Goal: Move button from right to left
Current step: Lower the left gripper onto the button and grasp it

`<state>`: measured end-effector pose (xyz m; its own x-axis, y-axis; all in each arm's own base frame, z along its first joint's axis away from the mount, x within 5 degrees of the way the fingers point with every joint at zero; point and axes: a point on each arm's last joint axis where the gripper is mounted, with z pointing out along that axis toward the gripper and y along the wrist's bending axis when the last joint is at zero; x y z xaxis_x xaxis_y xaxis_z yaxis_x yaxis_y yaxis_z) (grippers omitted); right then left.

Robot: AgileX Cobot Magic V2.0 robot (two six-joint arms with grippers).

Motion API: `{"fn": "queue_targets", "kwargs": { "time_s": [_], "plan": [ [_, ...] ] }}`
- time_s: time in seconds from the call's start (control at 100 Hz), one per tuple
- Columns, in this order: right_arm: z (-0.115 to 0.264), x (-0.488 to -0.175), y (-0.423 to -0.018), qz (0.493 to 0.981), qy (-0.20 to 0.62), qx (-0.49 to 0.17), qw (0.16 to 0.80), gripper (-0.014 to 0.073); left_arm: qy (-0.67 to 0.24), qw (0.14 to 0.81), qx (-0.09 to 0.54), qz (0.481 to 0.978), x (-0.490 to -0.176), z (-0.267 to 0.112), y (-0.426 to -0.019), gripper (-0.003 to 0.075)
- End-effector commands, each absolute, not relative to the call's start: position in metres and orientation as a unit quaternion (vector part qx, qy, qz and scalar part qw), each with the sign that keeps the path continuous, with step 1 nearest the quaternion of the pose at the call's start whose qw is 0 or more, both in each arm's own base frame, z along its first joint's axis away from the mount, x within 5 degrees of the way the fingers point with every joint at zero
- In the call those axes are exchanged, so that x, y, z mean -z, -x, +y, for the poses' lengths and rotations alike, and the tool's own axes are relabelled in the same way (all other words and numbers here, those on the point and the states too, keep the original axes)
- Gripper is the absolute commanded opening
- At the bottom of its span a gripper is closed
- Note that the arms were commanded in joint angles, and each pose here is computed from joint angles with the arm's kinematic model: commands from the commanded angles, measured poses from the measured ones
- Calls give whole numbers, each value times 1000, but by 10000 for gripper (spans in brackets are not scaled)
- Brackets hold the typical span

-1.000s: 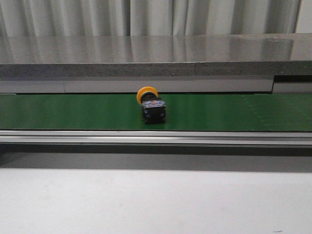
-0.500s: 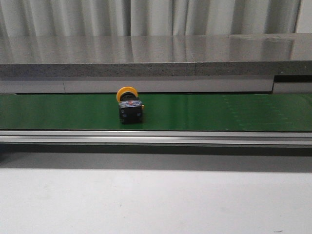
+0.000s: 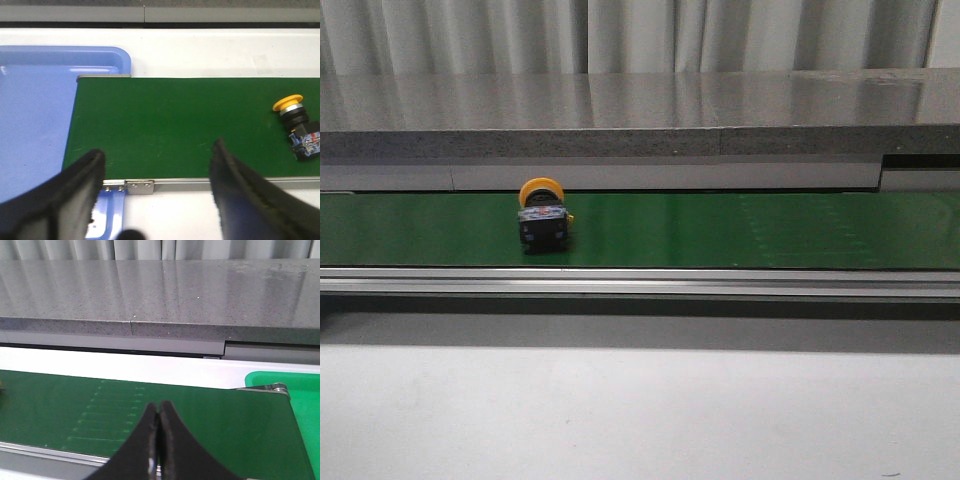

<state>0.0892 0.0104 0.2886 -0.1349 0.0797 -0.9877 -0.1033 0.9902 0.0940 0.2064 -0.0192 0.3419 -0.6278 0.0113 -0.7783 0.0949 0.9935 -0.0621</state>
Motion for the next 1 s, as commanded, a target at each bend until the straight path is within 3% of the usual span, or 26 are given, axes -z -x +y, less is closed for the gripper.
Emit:
{"fn": "queue_targets", "kwargs": {
  "time_s": [0.0,0.39,0.74,0.99],
  "plan": [
    [9,-304,-90,717,6,-61,695,-67,-12,454,74,888,-353,-23,-227,611],
    [9,-304,-90,717,6,-61,695,-67,-43,312,145,938,-321,-71,-291,596],
    [9,-304,-90,717,6,-61,695,-67,-85,224,154,958,-304,-109,-329,596],
    [9,-304,-90,717,6,-61,695,-67,-86,186,129,970,-286,-113,-348,596]
  ]
}}
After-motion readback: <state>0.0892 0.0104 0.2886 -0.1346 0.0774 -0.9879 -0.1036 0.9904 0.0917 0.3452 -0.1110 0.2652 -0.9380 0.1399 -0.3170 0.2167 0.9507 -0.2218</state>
